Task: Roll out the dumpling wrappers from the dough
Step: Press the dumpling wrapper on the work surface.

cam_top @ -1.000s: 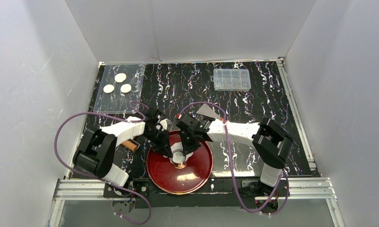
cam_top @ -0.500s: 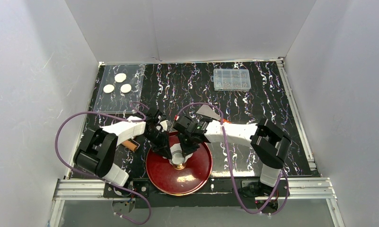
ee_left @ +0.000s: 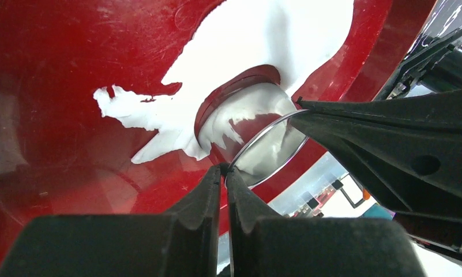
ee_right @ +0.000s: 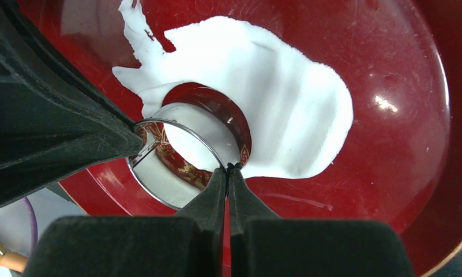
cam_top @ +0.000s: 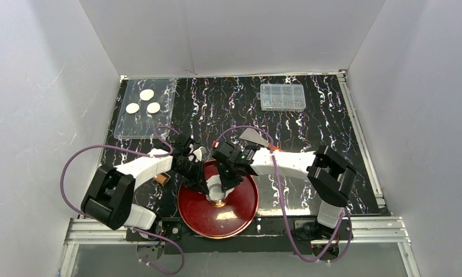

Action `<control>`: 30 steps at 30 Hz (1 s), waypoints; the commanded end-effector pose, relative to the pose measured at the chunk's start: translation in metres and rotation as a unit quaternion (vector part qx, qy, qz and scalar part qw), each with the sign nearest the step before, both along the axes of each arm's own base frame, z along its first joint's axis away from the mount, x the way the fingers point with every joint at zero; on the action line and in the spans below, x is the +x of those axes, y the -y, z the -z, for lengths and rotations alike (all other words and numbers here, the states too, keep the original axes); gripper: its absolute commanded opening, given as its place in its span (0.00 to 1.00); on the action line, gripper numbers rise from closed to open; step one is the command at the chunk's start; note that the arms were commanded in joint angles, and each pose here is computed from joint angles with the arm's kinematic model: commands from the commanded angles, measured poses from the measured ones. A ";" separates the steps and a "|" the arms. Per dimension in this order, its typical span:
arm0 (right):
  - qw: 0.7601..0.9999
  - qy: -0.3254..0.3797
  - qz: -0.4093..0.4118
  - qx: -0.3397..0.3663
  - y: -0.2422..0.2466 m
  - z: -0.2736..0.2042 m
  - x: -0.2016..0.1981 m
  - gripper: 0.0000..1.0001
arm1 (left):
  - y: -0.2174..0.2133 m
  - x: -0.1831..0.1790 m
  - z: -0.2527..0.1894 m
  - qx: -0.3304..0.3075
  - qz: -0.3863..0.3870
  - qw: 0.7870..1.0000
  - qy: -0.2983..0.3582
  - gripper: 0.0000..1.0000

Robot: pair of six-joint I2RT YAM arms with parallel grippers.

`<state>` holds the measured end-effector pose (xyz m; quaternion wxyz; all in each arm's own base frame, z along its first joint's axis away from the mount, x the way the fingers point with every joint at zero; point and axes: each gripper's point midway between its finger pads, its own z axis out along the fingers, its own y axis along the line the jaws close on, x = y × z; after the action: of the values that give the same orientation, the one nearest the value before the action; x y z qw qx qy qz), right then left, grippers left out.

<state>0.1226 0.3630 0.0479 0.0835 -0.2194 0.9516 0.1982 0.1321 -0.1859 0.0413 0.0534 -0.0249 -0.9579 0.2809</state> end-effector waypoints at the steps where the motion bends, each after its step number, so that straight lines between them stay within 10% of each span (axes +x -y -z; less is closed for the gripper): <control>1: 0.998 -0.042 -0.009 -0.044 0.026 0.015 -0.035 0.01 | -0.045 0.002 0.037 0.123 0.001 0.992 0.038 0.00; 14: 0.998 0.010 -0.005 -0.060 0.027 0.007 0.022 0.01 | -0.040 0.052 0.043 0.160 0.013 0.984 0.073 0.00; 30: 0.999 -0.027 -0.007 -0.046 0.026 0.010 -0.029 0.01 | -0.045 0.010 0.040 0.130 0.009 0.990 0.044 0.00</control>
<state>0.1300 0.3628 0.0478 0.1055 -0.2060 0.9530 0.1955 0.1432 -0.1882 0.0396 0.0225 -0.0387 -0.9584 0.2820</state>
